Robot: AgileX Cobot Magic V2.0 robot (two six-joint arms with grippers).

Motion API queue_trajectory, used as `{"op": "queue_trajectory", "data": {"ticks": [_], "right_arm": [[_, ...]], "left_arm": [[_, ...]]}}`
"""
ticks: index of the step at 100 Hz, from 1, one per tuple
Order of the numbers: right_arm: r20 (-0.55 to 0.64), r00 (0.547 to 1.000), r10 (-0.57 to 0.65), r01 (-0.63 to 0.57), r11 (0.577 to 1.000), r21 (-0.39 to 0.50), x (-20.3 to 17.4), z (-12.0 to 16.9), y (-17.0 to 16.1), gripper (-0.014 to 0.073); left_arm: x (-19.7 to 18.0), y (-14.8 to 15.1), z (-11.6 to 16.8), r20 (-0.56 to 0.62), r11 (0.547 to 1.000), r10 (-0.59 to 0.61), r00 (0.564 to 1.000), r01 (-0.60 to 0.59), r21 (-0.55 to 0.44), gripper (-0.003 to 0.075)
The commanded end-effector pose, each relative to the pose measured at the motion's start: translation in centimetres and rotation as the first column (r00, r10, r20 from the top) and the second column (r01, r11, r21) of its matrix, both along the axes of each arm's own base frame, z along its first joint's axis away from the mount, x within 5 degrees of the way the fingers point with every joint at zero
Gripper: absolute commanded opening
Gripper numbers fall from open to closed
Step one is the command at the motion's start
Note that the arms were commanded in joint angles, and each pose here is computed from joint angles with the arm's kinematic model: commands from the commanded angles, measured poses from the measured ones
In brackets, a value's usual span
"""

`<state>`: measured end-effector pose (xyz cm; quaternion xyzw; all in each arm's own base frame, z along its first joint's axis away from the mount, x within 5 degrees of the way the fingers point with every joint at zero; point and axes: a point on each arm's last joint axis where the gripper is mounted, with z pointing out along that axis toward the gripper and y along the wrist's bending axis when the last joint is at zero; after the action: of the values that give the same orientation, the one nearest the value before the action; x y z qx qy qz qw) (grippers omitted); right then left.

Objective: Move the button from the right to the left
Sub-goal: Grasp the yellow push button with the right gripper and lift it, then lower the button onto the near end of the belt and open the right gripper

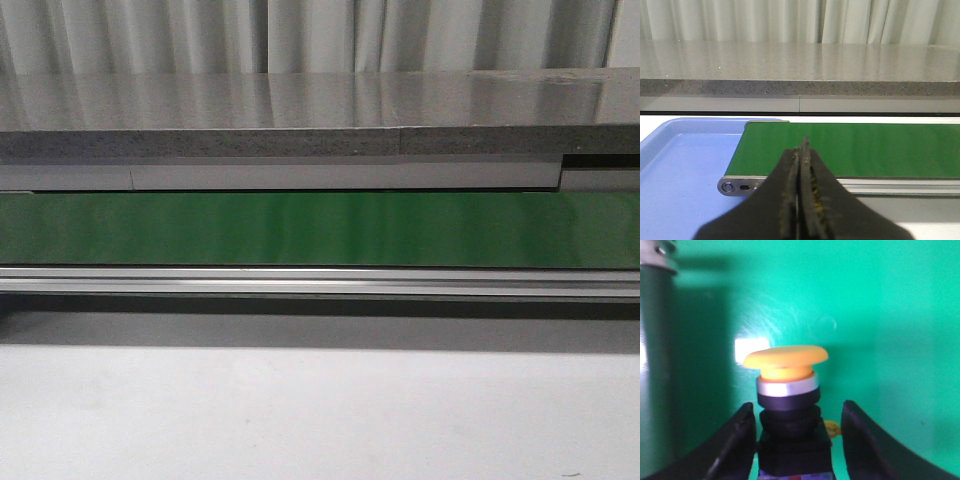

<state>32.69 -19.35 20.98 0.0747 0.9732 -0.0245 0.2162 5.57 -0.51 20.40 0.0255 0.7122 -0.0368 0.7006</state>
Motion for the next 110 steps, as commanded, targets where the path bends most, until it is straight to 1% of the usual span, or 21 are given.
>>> {"op": "queue_trajectory", "data": {"ticks": [1,8,15,24,31,35,47,67,77,94,110], "right_arm": [[0.124,0.99,-0.073,0.075,0.997,-0.013,-0.8,5.2,0.5,0.0232],[0.154,0.981,-0.121,0.121,0.993,0.012,-1.4,6.7,1.1,0.0232],[0.165,0.977,-0.138,0.134,0.99,0.036,-1.9,8.1,2.1,0.0232],[0.152,0.983,-0.1,0.094,0.994,0.05,-2.3,9.3,3.8,0.0232],[0.142,0.988,-0.065,0.056,0.996,0.063,-2.2,9.7,5.2,0.0232],[0.142,0.988,-0.064,0.053,0.995,0.082,-2.0,9.7,5.8,0.0232],[0.132,0.989,-0.065,0.049,0.991,0.122,-1.2,9.6,7.9,0.0232],[0.135,0.991,-0.015,-0.001,0.993,0.114,0.0,9.3,10.7,0.0232],[0.096,0.994,-0.047,0.034,0.99,0.136,0.4,8.5,11.2,0.0232],[0.012,1.0,-0.027,0.025,0.992,0.126,1.0,6.6,11.4,0.0232],[-0.016,1.0,-0.024,0.026,0.991,0.128,1.4,5.7,11.3,0.0232]], "left_arm": [[0.0,0.0,-0.7,0.061,1.0,0.005,0.998,-0.003,-0.025,-0.002],[0.0,0.0,-0.7,0.061,1.0,0.005,0.998,-0.003,-0.025,-0.002],[0.0,0.0,-0.7,0.061,1.0,0.005,0.998,-0.003,-0.025,-0.002],[0.0,0.0,-0.7,0.061,1.0,0.005,0.998,-0.003,-0.025,-0.002],[0.0,0.0,-0.7,0.061,1.0,0.005,0.998,-0.003,-0.025,-0.002],[0.0,0.0,-0.7,0.061,1.0,0.005,0.998,-0.003,-0.025,-0.002],[0.0,0.0,-0.7,0.061,1.0,0.005,0.998,-0.003,-0.025,-0.002],[0.0,0.0,-0.7,0.061,1.0,0.005,0.998,-0.003,-0.025,-0.002],[0.0,0.0,-0.7,0.061,1.0,0.005,0.998,-0.003,-0.025,-0.002],[0.0,0.0,-0.7,0.061,1.0,0.005,0.998,-0.003,-0.025,-0.002],[0.0,0.0,-0.7,0.061,1.0,0.005,0.998,-0.003,-0.025,-0.002]]}}
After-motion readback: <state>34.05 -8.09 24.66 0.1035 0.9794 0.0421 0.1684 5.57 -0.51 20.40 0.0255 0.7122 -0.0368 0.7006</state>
